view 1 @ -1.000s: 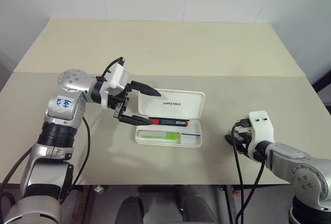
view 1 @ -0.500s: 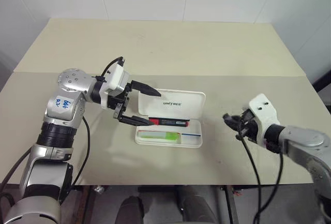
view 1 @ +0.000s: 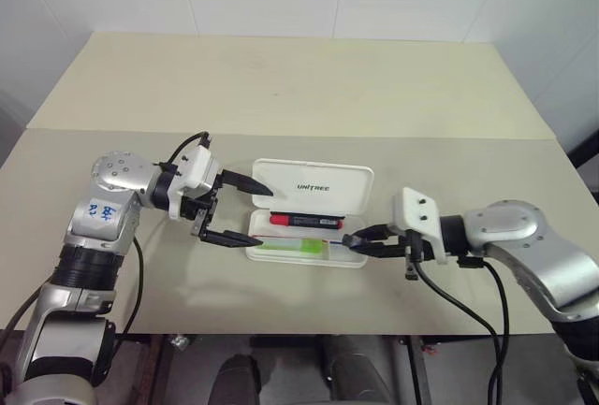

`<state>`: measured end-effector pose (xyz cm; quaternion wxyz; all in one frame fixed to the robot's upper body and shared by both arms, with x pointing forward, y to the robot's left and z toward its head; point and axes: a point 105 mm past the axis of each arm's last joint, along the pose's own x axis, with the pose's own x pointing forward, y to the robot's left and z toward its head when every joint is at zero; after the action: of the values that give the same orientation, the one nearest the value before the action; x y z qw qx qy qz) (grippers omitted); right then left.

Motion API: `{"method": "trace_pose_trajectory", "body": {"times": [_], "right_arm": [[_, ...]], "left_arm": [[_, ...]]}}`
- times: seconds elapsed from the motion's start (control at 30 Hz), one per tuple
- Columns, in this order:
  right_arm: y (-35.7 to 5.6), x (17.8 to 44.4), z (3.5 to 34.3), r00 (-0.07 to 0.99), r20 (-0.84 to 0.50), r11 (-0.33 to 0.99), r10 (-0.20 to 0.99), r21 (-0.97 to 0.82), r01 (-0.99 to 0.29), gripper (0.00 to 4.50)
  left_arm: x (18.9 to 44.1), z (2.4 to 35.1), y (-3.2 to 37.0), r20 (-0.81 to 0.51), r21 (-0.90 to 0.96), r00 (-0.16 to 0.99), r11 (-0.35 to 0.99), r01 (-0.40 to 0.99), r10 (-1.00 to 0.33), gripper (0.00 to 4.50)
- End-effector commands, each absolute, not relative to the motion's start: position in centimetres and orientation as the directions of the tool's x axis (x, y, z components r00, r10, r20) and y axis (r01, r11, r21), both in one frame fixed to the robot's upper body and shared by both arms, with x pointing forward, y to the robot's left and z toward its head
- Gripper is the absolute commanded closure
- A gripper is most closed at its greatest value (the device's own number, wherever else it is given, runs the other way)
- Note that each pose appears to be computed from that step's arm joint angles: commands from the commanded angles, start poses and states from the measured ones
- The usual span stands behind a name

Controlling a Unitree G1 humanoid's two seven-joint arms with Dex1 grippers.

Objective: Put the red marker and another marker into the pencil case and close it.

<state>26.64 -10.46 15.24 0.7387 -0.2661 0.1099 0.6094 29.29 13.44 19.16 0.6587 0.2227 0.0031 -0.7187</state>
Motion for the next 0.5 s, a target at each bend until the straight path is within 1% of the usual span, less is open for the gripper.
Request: {"method": "trace_pose_trajectory", "body": {"times": [0.03, 0.27, 0.43, 0.5], "right_arm": [[-10.1, 27.1, 14.8, 0.203, -0.503, 0.065, 0.84, -0.278, -0.958, 4.13], [-10.0, 27.3, 13.8, 0.163, -0.524, 0.038, 0.836, -0.241, -0.97, 4.13], [-9.7, 27.6, 13.4, 0.17, -0.513, 0.049, 0.842, -0.241, -0.969, 4.13], [-9.5, 28.0, 13.7, 0.182, -0.493, 0.062, 0.851, -0.25, -0.966, 3.38]], "left_arm": [[28.6, 20.0, 13.3, -0.315, 0.329, -0.017, -0.126, 0.936, -0.949, 0.0], [28.4, 20.2, 13.3, -0.308, 0.331, 0.005, -0.102, 0.938, -0.951, 0.0], [28.5, 20.4, 13.4, -0.31, 0.336, 0.017, -0.093, 0.937, -0.951, 0.0], [28.6, 20.5, 13.4, -0.31, 0.339, 0.021, -0.09, 0.936, -0.95, 0.0]]}}
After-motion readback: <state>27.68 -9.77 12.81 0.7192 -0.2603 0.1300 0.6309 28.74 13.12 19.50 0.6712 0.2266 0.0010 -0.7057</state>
